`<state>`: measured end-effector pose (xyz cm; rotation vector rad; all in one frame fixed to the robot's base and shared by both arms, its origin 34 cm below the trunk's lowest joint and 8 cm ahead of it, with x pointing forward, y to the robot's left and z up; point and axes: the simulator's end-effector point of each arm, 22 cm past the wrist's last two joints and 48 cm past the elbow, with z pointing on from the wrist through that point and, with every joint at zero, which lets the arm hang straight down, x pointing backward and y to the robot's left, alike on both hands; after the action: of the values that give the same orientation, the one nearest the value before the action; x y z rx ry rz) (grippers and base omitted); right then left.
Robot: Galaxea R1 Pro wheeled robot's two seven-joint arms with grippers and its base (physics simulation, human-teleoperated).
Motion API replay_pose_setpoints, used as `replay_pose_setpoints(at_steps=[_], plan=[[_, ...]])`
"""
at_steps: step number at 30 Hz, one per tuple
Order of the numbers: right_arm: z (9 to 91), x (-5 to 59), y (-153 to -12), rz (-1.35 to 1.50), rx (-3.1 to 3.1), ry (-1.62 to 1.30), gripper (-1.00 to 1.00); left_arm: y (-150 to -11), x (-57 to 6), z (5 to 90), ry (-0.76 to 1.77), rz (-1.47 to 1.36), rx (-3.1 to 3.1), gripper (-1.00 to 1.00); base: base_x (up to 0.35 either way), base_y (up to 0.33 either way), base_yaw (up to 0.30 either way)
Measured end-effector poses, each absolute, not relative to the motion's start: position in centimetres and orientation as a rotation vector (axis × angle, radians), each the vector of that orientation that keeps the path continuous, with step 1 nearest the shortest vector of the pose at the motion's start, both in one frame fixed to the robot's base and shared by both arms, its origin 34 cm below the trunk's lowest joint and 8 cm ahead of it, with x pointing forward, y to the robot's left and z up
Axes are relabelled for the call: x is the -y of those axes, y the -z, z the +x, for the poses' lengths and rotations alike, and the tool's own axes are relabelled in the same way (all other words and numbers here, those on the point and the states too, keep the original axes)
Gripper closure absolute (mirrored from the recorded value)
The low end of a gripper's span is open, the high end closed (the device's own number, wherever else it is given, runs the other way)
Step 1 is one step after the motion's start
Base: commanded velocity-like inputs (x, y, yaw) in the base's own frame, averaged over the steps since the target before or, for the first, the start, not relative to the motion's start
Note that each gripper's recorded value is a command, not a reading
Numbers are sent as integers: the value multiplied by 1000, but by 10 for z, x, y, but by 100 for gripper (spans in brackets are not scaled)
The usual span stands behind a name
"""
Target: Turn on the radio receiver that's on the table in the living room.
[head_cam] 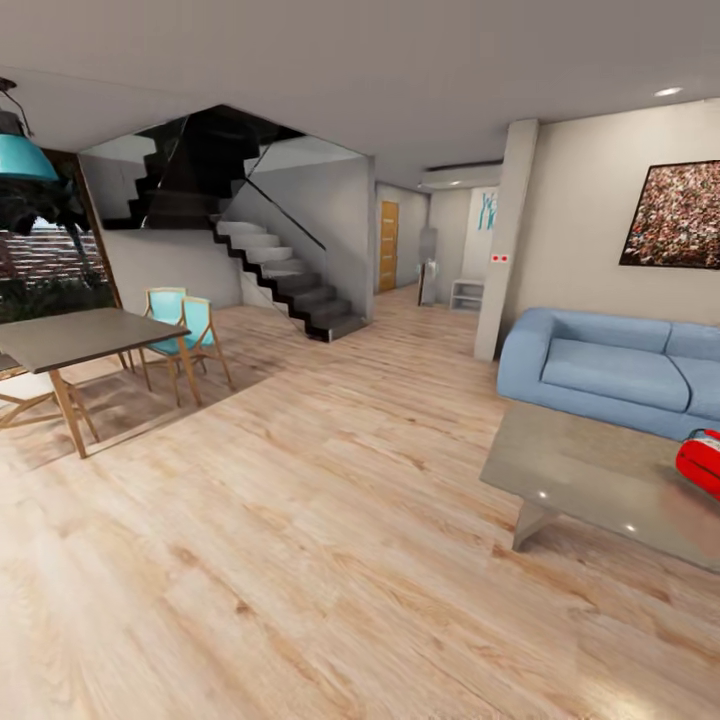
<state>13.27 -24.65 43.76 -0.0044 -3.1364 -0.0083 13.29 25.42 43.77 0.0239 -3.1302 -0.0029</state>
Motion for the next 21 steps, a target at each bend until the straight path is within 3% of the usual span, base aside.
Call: replay_pose_setpoints(at_steps=[21], plan=[[133,246,-438,5,3136,10,-100,-438,-252,133,-1,32,3130,-100,0,0,-284]])
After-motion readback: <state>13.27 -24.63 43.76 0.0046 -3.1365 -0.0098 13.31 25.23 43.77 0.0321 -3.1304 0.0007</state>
